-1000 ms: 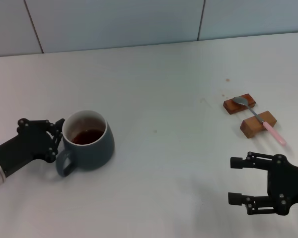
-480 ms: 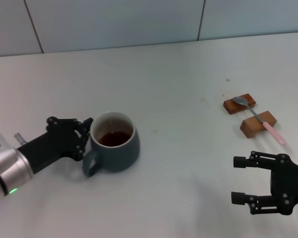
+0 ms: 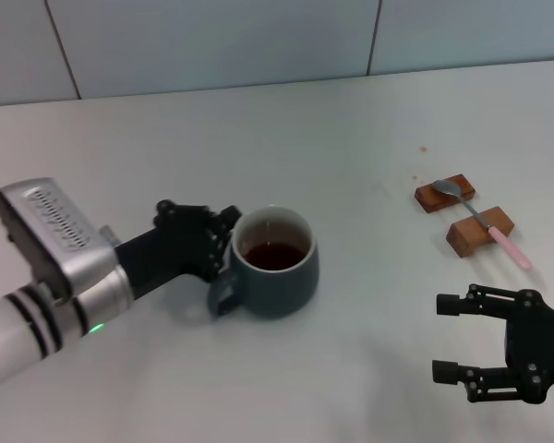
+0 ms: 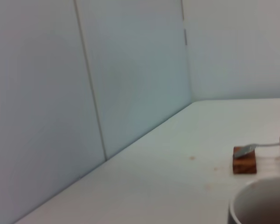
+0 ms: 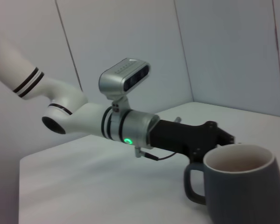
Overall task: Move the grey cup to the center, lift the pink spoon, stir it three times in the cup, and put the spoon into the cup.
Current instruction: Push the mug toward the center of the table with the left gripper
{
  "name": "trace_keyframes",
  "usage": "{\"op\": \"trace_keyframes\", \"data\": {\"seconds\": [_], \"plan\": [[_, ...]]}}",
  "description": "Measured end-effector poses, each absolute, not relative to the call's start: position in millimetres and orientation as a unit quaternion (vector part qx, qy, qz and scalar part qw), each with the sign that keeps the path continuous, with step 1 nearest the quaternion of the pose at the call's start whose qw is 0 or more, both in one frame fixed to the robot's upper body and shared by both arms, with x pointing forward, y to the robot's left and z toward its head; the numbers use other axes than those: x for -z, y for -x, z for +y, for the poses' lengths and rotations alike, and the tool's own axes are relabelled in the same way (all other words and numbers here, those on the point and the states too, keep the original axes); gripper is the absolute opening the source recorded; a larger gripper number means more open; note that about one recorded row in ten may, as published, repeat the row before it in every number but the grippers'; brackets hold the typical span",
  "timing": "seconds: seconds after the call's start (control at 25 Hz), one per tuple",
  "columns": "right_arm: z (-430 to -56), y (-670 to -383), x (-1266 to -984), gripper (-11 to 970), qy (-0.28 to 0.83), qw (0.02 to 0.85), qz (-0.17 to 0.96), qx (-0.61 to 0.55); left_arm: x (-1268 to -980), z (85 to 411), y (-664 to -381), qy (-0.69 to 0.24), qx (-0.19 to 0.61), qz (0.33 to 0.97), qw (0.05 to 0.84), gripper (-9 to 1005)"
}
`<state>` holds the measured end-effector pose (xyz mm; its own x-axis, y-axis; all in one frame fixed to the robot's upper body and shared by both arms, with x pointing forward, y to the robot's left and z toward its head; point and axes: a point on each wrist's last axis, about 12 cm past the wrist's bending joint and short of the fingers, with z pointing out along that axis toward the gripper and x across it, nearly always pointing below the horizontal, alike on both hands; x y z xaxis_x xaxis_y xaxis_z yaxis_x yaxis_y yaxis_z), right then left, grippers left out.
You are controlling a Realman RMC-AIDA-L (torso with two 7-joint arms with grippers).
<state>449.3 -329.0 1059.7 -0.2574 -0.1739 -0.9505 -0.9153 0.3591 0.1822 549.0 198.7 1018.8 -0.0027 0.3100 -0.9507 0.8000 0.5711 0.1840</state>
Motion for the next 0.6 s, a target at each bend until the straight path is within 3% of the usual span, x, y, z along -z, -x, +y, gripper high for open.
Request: {"op": "trace_keyframes", "data": {"seconds": [0.2, 0.24, 0.4, 0.6], "plan": [[-329.1, -448.8, -1059.6, 825, 0.398, 0.461, 0.683, -0.402, -1020.8, 189.2, -552.0, -0.410, 0.217, 0.674, 0.575, 6], [-329.1, -448.7, -1059.6, 825, 0.399, 0.461, 0.683, -0.402, -1029.1, 169.9, -561.6, -0.402, 0.219, 0.668, 0.588, 6], [-328.8, -448.5, -1059.4, 825, 0.399, 0.462, 0.682, -0.403, -1034.0, 151.4, -566.7, -0.409, 0.216, 0.662, 0.590, 7], [-328.8, -446.8, -1058.5, 825, 0.400, 0.463, 0.680, -0.403, -1037.9, 149.4, -569.6, -0.380, 0.210, 0.664, 0.610, 7]]}}
